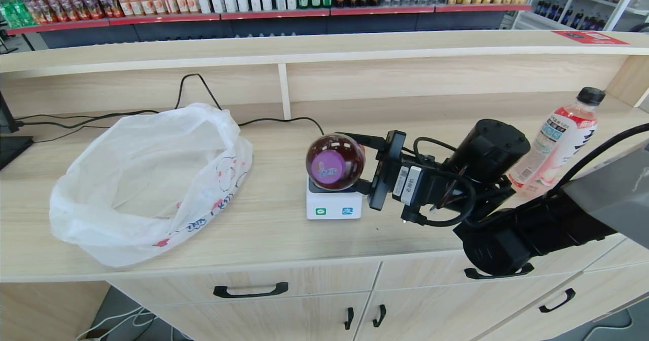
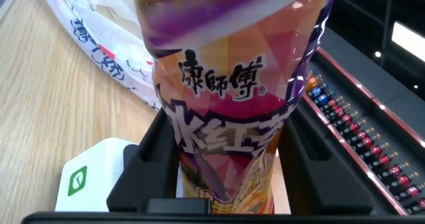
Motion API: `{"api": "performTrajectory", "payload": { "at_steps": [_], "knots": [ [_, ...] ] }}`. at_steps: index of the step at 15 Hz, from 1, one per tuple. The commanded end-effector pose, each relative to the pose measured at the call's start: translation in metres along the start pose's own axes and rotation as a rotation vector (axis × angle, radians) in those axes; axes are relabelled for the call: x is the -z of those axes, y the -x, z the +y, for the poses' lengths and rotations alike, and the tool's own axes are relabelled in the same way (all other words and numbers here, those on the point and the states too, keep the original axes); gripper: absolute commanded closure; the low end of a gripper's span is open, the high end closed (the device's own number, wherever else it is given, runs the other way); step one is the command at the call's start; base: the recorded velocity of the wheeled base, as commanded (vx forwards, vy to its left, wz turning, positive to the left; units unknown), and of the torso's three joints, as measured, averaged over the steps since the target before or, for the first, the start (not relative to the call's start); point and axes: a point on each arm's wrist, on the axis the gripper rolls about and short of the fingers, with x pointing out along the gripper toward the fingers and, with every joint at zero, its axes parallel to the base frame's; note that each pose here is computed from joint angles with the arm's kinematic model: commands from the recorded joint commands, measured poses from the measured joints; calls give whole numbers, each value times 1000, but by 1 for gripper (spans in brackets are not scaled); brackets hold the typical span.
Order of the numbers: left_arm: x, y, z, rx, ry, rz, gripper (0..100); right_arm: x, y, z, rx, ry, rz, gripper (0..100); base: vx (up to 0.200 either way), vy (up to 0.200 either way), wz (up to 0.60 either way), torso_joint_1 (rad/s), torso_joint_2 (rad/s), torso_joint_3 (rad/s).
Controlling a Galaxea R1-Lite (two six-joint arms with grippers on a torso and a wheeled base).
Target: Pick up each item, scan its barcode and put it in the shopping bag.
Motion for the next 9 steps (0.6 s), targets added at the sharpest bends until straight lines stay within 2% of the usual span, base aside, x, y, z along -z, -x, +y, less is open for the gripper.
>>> {"api": "performTrajectory", "payload": {
  "at_steps": [1,2,4,6,9],
  "knots": [
    [0,0,0,0,0,0,100,-7,0,-8,28,-15,-15,100,0,0,0,0,0,0],
    [0,0,0,0,0,0,100,-12,2,-13,62,-57,-25,100,0,0,0,0,0,0],
    [0,0,0,0,0,0,100,-21,20,-25,153,-118,36,100,0,0,0,0,0,0],
    [0,0,0,0,0,0,100,-29,33,-15,151,-182,82,100,0,0,0,0,0,0],
    [0,0,0,0,0,0,100,-40,43,-15,244,-288,154,100,0,0,0,0,0,0]
  ]
}}
